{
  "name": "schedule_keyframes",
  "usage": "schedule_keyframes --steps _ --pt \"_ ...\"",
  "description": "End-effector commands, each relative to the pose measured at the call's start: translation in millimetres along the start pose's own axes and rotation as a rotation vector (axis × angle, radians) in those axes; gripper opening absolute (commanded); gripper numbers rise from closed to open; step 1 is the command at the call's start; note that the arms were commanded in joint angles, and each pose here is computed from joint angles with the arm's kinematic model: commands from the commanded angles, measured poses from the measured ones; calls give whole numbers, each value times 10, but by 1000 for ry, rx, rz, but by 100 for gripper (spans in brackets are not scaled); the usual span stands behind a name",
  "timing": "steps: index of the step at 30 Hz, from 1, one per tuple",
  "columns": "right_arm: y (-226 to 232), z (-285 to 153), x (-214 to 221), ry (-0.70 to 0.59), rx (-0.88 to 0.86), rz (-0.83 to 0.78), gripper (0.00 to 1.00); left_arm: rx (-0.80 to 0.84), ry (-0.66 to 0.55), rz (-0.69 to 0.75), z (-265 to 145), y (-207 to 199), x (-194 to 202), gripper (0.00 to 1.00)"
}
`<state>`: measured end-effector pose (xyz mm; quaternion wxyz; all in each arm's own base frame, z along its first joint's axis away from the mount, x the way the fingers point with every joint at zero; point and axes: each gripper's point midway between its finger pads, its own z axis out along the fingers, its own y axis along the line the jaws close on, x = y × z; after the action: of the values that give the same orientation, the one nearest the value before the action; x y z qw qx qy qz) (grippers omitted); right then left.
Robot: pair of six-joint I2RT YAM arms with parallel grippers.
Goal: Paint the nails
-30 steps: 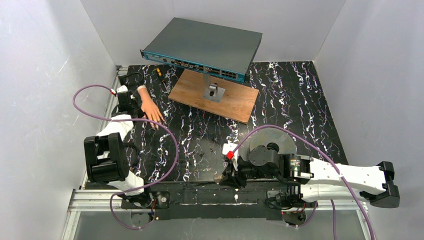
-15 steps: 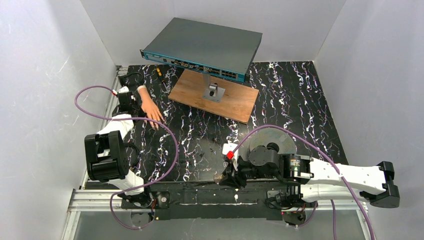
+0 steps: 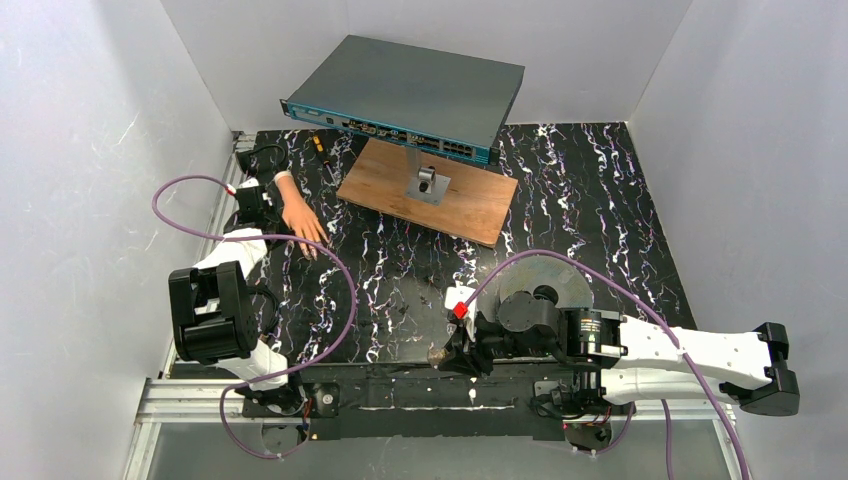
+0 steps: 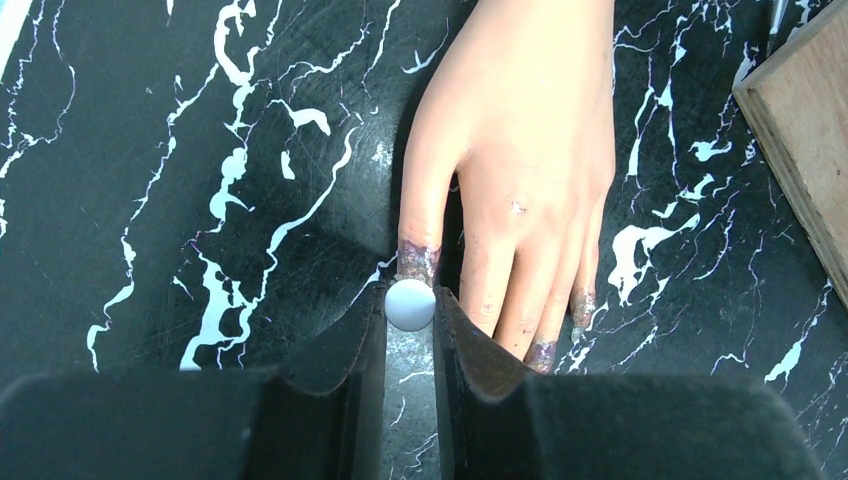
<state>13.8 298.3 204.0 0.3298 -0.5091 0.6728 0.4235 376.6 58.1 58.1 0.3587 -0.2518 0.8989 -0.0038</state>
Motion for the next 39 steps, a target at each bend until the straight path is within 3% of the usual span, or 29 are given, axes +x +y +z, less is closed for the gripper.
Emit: schedule_keyframes --steps 1,13,23,39 --pt "78 -40 -208 -70 -24 -10 1 11 32 -6 -83 -18 51 0" --pt "99 -40 -203 -73 -28 -12 1 35 41 4 -205 -75 45 0" --pt "80 -29 -174 -72 -22 -14 1 25 -71 22 -346 -46 -177 0" --pt "66 2 -125 -62 -21 -21 1 7 -63 29 -120 -50 -222 0"
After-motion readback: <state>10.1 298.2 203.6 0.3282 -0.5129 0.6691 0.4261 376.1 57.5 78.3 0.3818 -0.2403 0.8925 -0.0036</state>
